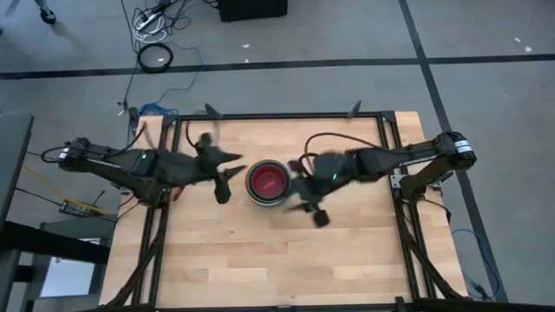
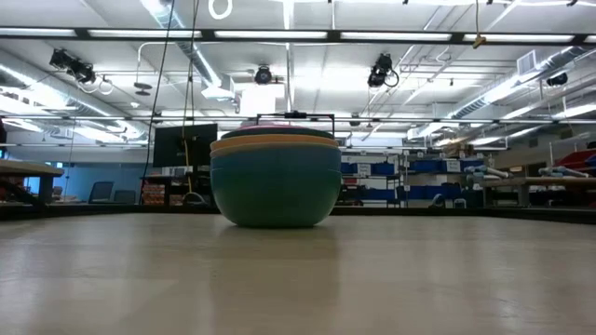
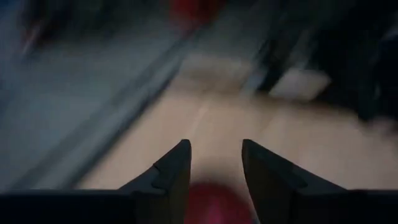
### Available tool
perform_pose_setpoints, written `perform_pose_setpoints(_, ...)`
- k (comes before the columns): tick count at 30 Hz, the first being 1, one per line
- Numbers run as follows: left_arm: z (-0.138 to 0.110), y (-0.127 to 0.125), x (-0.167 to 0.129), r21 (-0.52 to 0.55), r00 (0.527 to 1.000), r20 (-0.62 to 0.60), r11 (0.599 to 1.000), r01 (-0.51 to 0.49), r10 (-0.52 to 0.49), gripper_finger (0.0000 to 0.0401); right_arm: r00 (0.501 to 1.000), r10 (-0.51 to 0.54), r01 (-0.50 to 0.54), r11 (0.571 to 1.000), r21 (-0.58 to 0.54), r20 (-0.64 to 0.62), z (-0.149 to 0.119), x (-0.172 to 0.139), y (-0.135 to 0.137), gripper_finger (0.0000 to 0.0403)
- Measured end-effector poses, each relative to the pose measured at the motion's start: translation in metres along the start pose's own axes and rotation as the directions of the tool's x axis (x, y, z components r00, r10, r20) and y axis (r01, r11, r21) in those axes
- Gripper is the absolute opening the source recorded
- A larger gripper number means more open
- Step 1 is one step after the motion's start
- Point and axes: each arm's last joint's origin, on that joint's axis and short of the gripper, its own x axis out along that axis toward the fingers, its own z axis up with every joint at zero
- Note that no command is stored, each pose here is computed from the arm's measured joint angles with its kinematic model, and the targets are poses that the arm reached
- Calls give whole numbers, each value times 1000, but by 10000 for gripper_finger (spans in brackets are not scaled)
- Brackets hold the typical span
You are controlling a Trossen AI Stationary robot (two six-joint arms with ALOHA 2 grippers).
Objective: Nest bowls inside each other
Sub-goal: Return to Home Position
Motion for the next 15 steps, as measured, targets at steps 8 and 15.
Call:
perform_pose_setpoints(8,39,25,6,213,900,307,944,253,-310,152,870,309,-271,951,-151,385,21,-59,-64,128)
perform_pose_setpoints(15,45,81,-50,134,907,369,977,165,-203,152,834,259,-196,964,-178,487,36,-175,-49,128)
